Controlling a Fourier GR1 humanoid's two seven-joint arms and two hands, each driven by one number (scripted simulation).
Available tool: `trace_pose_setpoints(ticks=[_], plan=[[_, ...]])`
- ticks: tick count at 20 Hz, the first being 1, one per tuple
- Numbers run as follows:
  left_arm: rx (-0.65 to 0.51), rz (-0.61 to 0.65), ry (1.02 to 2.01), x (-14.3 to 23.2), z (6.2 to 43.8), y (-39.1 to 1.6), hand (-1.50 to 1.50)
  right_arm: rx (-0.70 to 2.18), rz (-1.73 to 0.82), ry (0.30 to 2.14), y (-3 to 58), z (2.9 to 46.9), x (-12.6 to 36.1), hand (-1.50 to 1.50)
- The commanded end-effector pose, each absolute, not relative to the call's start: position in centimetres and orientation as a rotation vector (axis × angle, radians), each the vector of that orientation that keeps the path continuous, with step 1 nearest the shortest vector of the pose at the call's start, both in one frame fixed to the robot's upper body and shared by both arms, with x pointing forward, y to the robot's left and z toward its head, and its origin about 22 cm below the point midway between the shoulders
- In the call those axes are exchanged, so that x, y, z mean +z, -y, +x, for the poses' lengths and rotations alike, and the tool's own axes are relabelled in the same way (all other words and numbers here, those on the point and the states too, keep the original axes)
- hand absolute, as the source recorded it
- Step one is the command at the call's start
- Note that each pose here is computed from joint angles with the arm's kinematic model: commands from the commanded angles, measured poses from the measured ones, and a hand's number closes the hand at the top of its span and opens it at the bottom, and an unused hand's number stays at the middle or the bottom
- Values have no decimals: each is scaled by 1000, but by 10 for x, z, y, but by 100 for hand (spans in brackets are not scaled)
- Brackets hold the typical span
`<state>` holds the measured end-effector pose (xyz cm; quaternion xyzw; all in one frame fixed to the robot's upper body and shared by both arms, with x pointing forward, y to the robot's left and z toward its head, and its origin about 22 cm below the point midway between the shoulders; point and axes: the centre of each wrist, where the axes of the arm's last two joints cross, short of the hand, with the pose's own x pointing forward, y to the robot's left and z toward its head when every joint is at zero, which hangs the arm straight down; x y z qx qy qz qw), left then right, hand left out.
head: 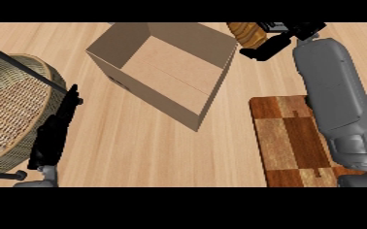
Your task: Pick the croissant from the cutting board and place it in the cardboard box
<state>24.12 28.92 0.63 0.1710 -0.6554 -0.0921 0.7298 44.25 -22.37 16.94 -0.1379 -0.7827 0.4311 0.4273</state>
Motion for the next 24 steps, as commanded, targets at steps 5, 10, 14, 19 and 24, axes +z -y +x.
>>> trace_pose_setpoints(ticks=[5, 10, 14, 19, 24], plan=[[-180, 380, 1459, -7, 234, -288, 0, 1098, -309, 1950, 143, 430, 211, 150], [-217, 368, 1465, 14, 253, -292, 0, 1126, -329, 1895, 92, 439, 221, 150], [-221, 360, 1451, 19, 252, -267, 0, 1158, -327, 1851, 56, 436, 204, 150], [-251, 352, 1462, 11, 254, -278, 0, 1165, -365, 1767, 41, 449, 199, 150], [-240, 329, 1472, 16, 264, -257, 0, 1198, -436, 1669, 45, 448, 149, 150]])
